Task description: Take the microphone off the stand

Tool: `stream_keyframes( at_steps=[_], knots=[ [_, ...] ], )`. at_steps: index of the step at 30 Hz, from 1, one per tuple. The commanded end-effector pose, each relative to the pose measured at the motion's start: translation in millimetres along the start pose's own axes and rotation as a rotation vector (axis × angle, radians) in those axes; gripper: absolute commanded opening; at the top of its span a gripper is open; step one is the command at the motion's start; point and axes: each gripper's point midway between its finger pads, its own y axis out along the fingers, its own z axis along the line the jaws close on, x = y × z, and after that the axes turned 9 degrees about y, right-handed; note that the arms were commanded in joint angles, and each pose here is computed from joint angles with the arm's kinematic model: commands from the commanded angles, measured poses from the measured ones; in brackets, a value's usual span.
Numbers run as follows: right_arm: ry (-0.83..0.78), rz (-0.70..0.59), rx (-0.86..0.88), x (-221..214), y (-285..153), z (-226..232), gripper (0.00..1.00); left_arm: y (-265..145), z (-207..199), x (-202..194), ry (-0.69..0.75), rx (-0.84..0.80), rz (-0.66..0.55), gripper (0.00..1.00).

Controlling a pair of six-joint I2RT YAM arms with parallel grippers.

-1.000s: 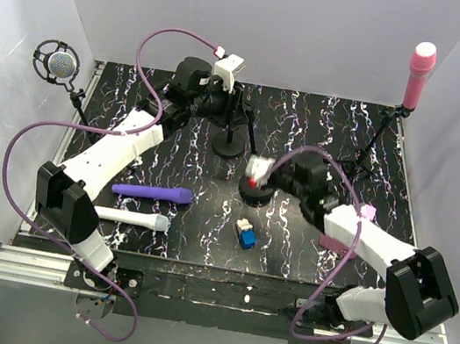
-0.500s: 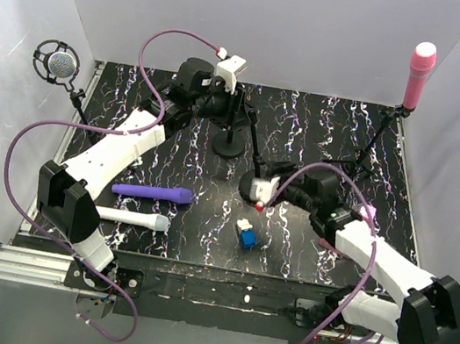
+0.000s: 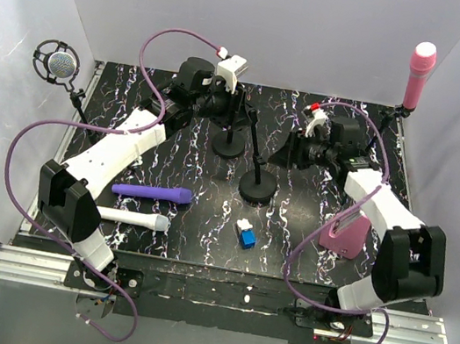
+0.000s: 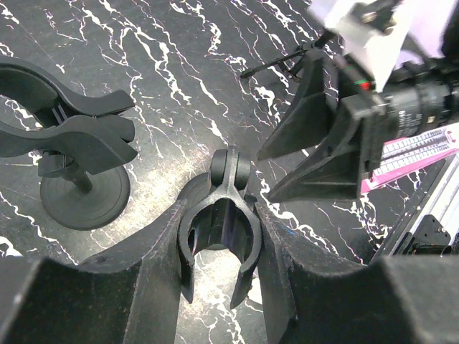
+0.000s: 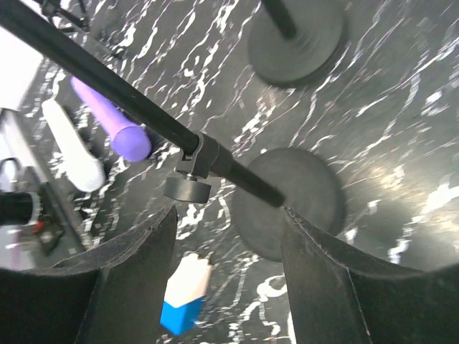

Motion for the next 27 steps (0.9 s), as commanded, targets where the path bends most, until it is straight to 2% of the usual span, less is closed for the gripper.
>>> stream_keyframes(
  at_steps=[1,11,16,20,27],
  knots=[
    [0.237,0.058,0.147,3,7,33,0.66,-4,-8,5,-0.003,-0.030,0.002,0.00],
    [0.306,0.105,0.154,-4,25,19,0.63,-2,-7,6,0.003,-0.024,-0.001,0.00],
    [0.298,0.112,0.142,-10,28,15,0.59,-1,-6,4,0.006,-0.020,0.000,0.00],
    [0.285,0.110,0.131,-13,29,10,0.51,0,-5,3,0.008,-0.017,0.002,0.00],
    [0.249,0.114,0.156,-15,30,18,0.47,1,-5,3,0.003,-0.020,0.002,0.00]
  ],
)
